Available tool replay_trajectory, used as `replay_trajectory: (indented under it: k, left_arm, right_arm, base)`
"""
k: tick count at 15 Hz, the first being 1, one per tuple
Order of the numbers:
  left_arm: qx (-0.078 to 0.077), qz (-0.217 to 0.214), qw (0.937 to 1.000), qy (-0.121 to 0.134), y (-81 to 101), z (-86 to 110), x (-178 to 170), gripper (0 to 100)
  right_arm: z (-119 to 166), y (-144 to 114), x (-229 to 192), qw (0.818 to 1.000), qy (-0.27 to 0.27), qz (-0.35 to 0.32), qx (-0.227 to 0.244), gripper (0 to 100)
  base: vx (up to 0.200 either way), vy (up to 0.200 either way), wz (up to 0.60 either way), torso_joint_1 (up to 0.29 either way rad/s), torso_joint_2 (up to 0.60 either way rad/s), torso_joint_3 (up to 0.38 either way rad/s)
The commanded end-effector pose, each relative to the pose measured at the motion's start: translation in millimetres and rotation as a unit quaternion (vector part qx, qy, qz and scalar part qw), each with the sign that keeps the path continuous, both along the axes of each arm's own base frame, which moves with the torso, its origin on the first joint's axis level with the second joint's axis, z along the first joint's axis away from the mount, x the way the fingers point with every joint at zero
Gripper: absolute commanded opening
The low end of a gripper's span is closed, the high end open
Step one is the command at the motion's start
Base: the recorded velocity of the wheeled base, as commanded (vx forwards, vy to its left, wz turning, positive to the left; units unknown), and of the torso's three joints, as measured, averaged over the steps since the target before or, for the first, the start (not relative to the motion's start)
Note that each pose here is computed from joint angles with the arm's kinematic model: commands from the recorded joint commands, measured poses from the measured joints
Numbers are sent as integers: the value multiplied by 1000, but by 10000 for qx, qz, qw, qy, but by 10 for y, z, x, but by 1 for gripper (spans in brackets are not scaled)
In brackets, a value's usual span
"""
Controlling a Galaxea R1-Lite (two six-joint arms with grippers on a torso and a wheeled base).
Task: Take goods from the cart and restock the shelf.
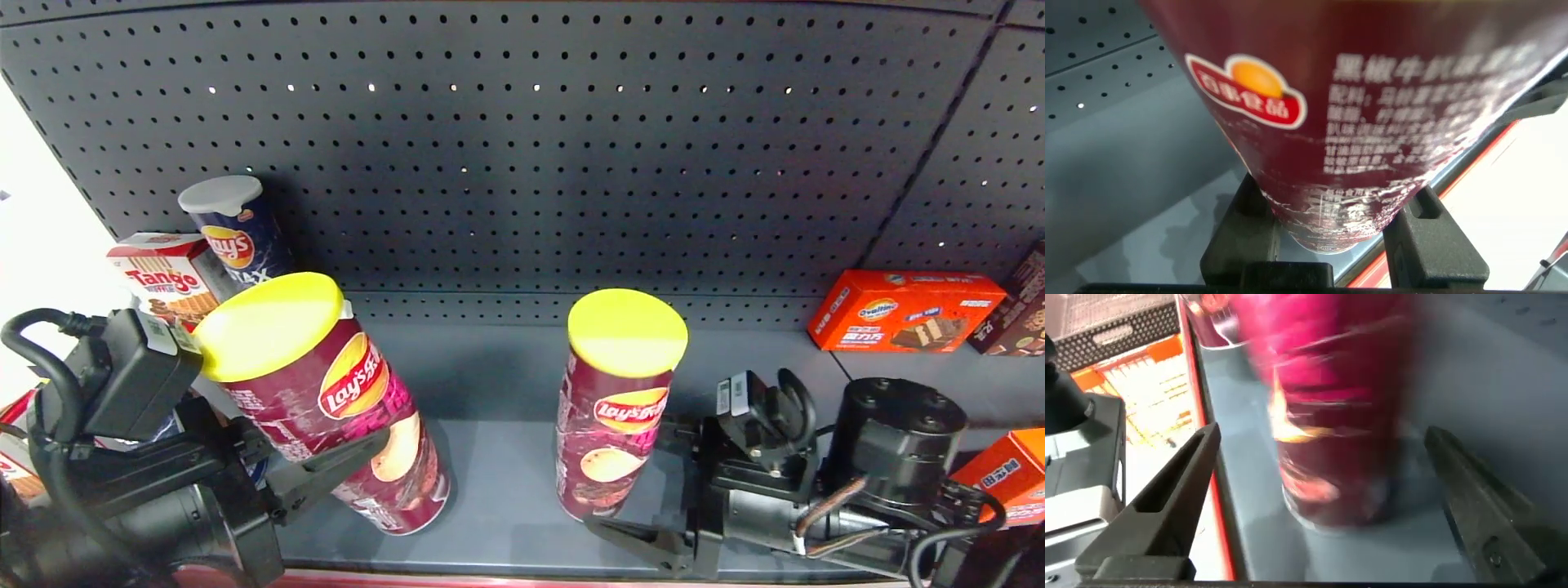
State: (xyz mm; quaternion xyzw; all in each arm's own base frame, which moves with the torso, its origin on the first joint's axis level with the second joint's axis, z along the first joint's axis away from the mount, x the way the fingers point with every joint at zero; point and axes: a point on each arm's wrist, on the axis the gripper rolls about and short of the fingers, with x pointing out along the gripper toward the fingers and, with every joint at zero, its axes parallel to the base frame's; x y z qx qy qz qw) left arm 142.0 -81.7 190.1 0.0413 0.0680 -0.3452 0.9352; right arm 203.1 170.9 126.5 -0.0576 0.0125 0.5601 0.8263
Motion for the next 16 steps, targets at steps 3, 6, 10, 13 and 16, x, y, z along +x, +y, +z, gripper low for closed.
replay_trajectory:
  k: [3, 6, 10, 13, 16]
  left_arm:
    - [-3, -2, 10000, -9, -2, 5, 3, 0]
    - [3, -10, 10000, 5, -1, -4, 0, 0]
    - [-7, -10, 10000, -15, -4, 12, 5, 0]
    - [-36, -9, 10000, -50, -7, 36, 15, 0]
    - [-30, -24, 10000, -36, -9, 31, 12, 0]
  right_arm:
    - [278, -588, -387, 9969, -435, -582, 295, 100]
    - [414, -829, -451, 9886, -761, -1212, 467, 100]
    - [711, -1343, -646, 9342, -1574, -3099, 805, 100]
    - [719, -1550, -967, 8782, -1413, -4513, 721, 100]
    - [545, -1663, -1501, 8249, -998, -5546, 448, 100]
  base:
    - [0, 0, 0, 0, 0, 0]
    - [0, 0, 0, 0, 0, 0]
    - [0, 0, 0, 0, 0, 0]
    - [0, 0, 0, 0, 0, 0]
    - [0, 0, 0, 0, 0, 0]
